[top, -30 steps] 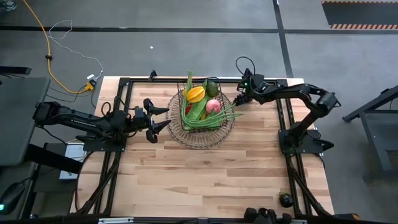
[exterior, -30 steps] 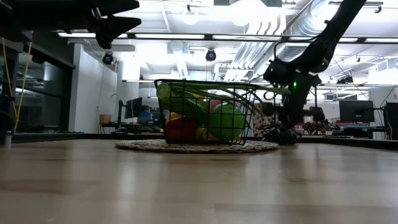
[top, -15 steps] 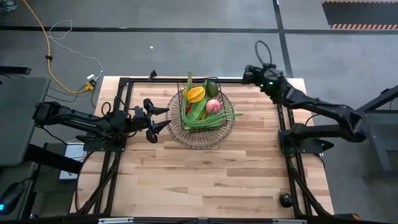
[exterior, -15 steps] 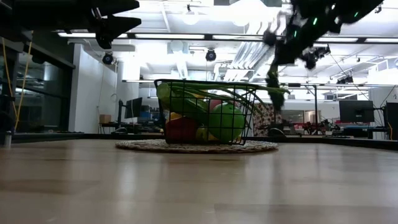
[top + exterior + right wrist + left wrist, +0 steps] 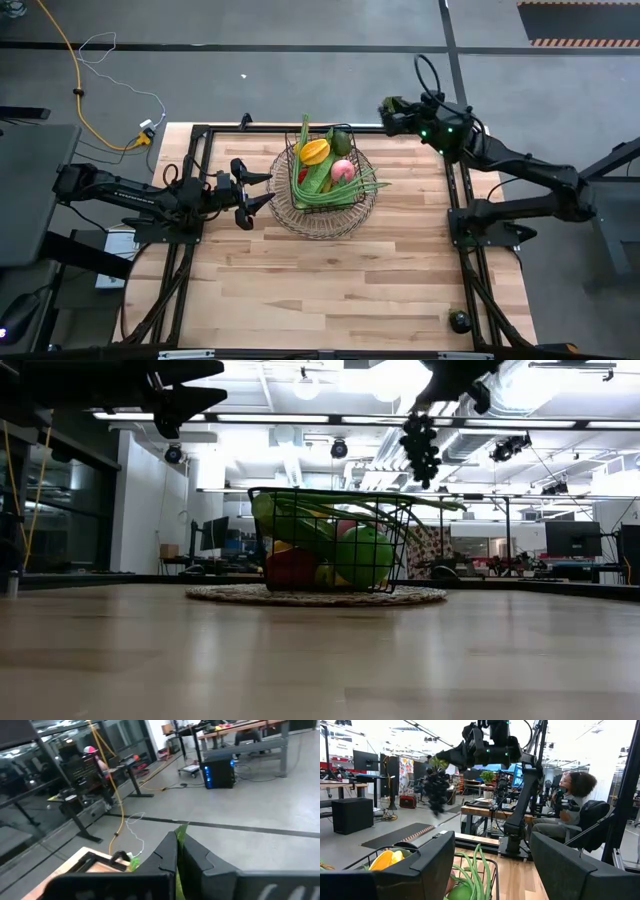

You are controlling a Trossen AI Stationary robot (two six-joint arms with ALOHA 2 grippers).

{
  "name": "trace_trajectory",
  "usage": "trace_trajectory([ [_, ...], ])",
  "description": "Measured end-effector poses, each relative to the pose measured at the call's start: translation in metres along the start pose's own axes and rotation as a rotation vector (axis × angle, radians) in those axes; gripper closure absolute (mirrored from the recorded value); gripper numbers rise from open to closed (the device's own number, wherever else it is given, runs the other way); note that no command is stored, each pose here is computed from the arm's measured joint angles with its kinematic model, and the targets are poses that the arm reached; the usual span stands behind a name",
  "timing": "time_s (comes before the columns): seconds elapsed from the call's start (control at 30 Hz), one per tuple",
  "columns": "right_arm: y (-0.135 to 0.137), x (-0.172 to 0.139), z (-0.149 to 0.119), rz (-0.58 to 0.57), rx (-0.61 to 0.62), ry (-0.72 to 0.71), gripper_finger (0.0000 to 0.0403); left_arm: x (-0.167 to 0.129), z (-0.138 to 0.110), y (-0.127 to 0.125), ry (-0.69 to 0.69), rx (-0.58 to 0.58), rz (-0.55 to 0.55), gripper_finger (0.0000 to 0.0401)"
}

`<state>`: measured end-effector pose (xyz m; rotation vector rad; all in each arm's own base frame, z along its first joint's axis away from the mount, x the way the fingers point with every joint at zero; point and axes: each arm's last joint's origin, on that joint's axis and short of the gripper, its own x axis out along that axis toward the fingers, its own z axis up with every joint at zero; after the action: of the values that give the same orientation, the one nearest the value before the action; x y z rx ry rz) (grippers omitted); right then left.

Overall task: Build produce basket
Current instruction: Put the black grapes into the black mesh basket

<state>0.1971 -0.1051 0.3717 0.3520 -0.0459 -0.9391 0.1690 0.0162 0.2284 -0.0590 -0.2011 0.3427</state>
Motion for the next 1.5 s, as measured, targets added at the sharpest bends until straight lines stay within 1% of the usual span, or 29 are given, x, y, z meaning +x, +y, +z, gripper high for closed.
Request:
trace_trajectory([
  [0.17, 0.022, 0.007, 0.004, 0.064, -0.018, 0.021, 0.0403, 0.0, 0.0, 0.0, 0.0, 0.0, 0.0, 0.0156],
  [0.37, 0.055, 0.019, -0.01, 0.175, -0.068, 0.101, 0.0403, 0.0, 0.0, 0.0, 0.0, 0.0, 0.0, 0.0156],
  [0.5, 0.075, 0.025, -0.032, 0.254, -0.103, 0.179, 0.0403, 0.0, 0.0, 0.0, 0.0, 0.0, 0.0, 0.0156],
  [0.73, 0.104, 0.039, -0.083, 0.289, -0.186, 0.308, 0.0403, 0.0, 0.0, 0.0, 0.0, 0.0, 0.0, 0.0156],
  [0.9, 0.116, 0.047, -0.115, 0.296, -0.218, 0.39, 0.0403, 0.0, 0.0, 0.0, 0.0, 0.0, 0.0, 0.0156],
  [1.03, 0.12, 0.051, -0.131, 0.322, -0.214, 0.448, 0.0403, 0.0, 0.0, 0.0, 0.0, 0.0, 0.0, 0.0156],
  [1.17, 0.123, 0.052, -0.134, 0.377, -0.204, 0.473, 0.0403, 0.0, 0.0, 0.0, 0.001, 0.0, 0.0, 0.0156],
  [1.37, 0.133, 0.046, -0.13, 0.467, -0.223, 0.415, 0.0403, 0.0, 0.0, 0.0, 0.0, 0.0, 0.0, 0.0156],
  [1.5, 0.133, 0.045, -0.131, 0.474, -0.238, 0.419, 0.0403, 0.0, 0.0, 0.0, 0.0, 0.0, 0.0, 0.0156],
])
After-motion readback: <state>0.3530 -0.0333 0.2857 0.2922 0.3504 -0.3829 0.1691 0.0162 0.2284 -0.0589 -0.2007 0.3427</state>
